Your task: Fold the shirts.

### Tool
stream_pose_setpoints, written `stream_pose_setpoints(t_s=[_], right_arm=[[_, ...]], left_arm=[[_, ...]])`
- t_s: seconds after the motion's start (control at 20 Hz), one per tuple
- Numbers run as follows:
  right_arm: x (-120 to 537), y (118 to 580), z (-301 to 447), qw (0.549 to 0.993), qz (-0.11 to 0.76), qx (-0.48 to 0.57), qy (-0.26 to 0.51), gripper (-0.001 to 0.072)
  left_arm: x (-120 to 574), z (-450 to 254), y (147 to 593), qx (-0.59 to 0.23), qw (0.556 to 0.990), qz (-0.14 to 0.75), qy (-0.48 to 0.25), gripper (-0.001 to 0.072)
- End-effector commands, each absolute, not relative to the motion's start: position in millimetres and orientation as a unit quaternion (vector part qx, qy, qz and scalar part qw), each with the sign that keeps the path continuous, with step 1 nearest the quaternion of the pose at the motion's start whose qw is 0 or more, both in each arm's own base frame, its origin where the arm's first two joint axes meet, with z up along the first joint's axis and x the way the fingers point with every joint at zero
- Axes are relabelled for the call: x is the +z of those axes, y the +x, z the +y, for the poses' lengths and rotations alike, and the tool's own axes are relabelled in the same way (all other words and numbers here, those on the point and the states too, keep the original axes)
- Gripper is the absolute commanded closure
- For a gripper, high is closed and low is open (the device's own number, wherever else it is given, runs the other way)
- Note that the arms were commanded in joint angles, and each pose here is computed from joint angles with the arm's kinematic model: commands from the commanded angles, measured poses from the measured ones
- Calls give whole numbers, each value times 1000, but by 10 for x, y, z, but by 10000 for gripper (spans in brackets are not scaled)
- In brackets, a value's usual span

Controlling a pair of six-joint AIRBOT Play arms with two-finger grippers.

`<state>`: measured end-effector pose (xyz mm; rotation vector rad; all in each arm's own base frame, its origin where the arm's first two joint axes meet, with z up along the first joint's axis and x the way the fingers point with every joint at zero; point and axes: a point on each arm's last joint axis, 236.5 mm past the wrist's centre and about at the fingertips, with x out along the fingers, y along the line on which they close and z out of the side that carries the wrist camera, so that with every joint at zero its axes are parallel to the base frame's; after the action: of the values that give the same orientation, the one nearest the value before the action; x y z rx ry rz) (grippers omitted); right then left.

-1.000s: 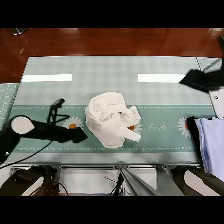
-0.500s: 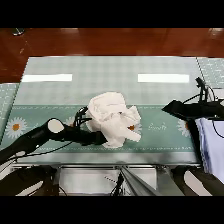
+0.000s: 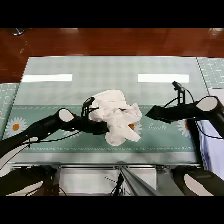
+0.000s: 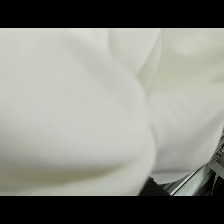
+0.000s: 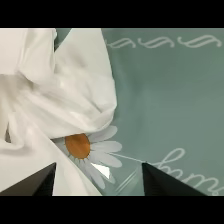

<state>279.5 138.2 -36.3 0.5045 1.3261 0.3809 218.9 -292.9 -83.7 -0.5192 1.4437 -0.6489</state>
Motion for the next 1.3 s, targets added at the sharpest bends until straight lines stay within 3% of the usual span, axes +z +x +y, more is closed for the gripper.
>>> stream_pose_setpoints(t_s=[0.0,0.4,0.45,0.5,0.6,0.7,0.8,0.9,1.0,1.1,1.25], right_arm=[[-592,2749,1623,715,632,179,239,93],[-908,3045,2073,681,656,200,257,94],[-921,3090,2127,679,658,204,255,131],[-931,3124,2178,677,659,207,252,280],[-841,3110,2310,671,660,234,245,684],[-612,3171,2309,681,648,268,211,686],[-63,3681,2060,744,591,254,181,687],[997,4281,1780,821,489,245,162,687],[2306,4572,1581,884,369,251,139,687],[3486,4460,1505,926,249,265,99,687],[4476,3912,1444,950,134,275,64,687]], left_arm=[[-820,-2873,2241,-291,668,644,-235,681],[-535,-2795,2397,-322,664,630,-242,681],[-494,-2820,2419,-326,665,626,-241,681],[-458,-2837,2439,-330,666,624,-241,681],[-355,-2866,2483,-340,665,619,-243,681],[-9,-2809,2597,-380,653,609,-243,680],[530,-2660,2891,-411,663,575,-248,681],[1271,-2462,3361,-425,721,493,-240,682],[2127,-2286,3720,-420,775,407,-241,682],[2915,-2136,3846,-416,819,329,-218,683],[3630,-1938,3625,-402,859,281,-150,682]])
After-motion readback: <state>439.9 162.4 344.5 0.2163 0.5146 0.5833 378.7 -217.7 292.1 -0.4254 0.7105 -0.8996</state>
